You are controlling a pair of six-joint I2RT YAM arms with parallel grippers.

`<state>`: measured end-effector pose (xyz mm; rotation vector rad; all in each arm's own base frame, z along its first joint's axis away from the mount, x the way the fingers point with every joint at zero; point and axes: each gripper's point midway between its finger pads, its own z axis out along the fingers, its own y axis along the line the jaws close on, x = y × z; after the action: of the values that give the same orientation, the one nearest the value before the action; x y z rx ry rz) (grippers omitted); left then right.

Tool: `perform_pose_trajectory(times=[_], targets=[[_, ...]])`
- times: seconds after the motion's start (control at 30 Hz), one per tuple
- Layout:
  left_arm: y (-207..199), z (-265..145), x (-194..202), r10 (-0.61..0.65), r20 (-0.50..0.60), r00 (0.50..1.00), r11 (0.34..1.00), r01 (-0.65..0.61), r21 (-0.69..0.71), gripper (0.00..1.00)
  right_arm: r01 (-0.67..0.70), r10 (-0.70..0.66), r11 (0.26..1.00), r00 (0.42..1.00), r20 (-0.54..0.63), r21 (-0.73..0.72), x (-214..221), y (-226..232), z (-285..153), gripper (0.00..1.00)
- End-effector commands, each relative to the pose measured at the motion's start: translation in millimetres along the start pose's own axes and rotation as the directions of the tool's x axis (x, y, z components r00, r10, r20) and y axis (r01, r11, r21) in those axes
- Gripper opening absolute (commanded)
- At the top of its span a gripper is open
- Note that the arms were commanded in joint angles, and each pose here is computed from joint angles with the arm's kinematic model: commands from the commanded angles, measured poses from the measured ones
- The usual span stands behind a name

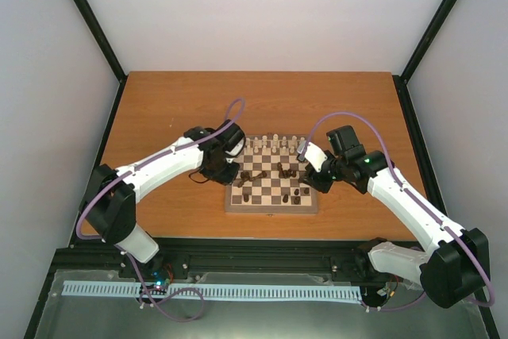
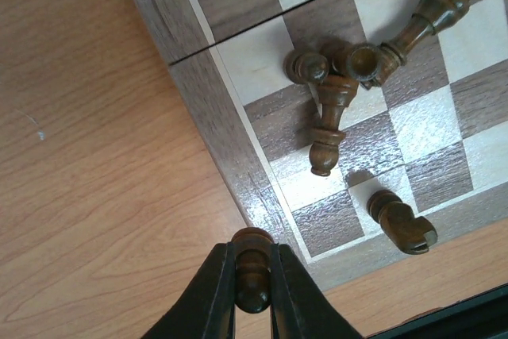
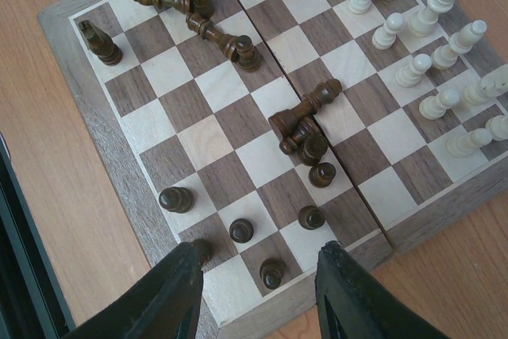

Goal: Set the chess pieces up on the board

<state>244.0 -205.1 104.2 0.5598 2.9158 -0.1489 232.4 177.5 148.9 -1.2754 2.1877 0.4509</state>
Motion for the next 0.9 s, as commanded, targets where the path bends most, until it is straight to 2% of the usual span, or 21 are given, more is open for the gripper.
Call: perform_pose_trajectory(times=[0.0, 0.1, 0.23, 0.37, 0.5, 0.63, 0.8, 0.87], targets=[[-12.1, 1.7, -2.2, -0.003, 0.030, 1.000, 0.998, 0.001, 0.057, 0.11, 0.007, -0.007, 1.000, 1.000, 0.010, 0.009, -0.6, -2.8, 0.0, 0.40], [-11.0, 6.0, 1.8, -0.007, 0.020, 1.000, 0.999, 0.005, 0.053, 0.11, 0.019, -0.019, 1.000, 1.000, 0.019, -0.017, -2.3, 1.7, -0.5, 0.40], [-2.2, 3.0, 4.4, -0.009, 0.029, 1.000, 1.000, 0.008, 0.010, 0.11, 0.162, -0.156, 0.985, 0.983, 0.095, -0.058, -28.7, 7.7, -9.1, 0.39], [4.2, 4.6, 7.5, -0.013, 0.039, 0.999, 1.000, 0.013, -0.018, 0.11, 0.255, -0.247, 0.964, 0.963, 0.103, -0.071, -61.1, -7.0, -1.0, 0.37], [-2.1, 10.1, 6.7, -0.031, 0.057, 0.998, 0.999, 0.029, 0.027, 0.11, 0.263, -0.251, 0.956, 0.963, 0.099, -0.128, -81.0, -17.9, 24.5, 0.35], [-19.9, 8.0, -4.1, -0.025, 0.105, 0.994, 0.992, 0.012, 0.122, 0.12, 0.201, -0.192, 0.970, 0.979, 0.071, -0.140, -85.0, -26.1, 35.9, 0.32], [-24.9, -3.2, -12.4, 0.018, 0.144, 0.989, 0.990, -0.038, 0.139, 0.12, 0.184, -0.178, 0.977, 0.982, 0.069, -0.104, -66.6, -22.4, 22.9, 0.33], [-39.4, -5.7, -12.3, 0.076, 0.141, 0.987, 0.980, -0.100, 0.172, 0.12, 0.168, -0.163, 0.981, 0.985, 0.054, -0.093, -58.0, -22.1, 16.2, 0.33]])
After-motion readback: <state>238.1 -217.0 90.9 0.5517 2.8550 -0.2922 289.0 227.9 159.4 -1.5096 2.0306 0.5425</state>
